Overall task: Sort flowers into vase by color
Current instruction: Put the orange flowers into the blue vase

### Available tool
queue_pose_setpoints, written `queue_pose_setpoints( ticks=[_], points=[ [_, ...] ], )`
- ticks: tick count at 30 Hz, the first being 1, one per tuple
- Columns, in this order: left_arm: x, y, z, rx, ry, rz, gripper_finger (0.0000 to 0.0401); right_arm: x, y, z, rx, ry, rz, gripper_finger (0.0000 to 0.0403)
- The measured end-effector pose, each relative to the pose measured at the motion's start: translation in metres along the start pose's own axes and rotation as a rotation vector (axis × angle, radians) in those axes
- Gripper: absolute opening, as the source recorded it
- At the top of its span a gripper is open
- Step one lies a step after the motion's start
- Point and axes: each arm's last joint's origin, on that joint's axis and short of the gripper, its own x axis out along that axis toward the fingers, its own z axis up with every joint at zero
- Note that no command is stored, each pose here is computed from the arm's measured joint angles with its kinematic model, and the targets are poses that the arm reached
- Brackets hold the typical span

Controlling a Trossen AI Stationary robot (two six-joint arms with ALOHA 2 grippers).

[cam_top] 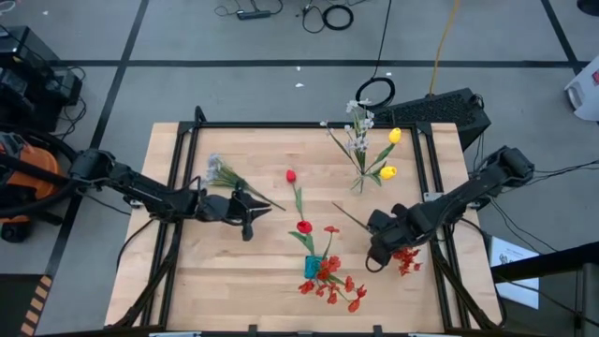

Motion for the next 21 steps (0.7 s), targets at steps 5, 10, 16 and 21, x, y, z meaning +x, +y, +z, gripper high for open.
queue_pose_setpoints(
  ticks=[5, 10, 16, 21],
  points=[
    [0.002, -0.004, 0.014, 0.096, -0.037, -0.004, 0.0056, -0.015, -0.005, 0.001, 0.011, -0.057, 0.052, 0.0005],
    [0.004, -0.007, 0.034, 0.203, -0.094, -0.001, 0.0056, -0.048, 0.000, 0.013, 0.015, -0.203, 0.082, 0.0003],
    [0.004, -0.009, 0.042, 0.238, -0.118, 0.001, 0.0056, -0.088, 0.011, 0.032, -0.067, -0.375, 0.065, 0.0003],
    [0.004, -0.008, 0.044, 0.231, -0.132, 0.030, 0.0056, -0.109, 0.009, 0.051, -0.105, -0.511, 0.003, 0.0002]
  ],
)
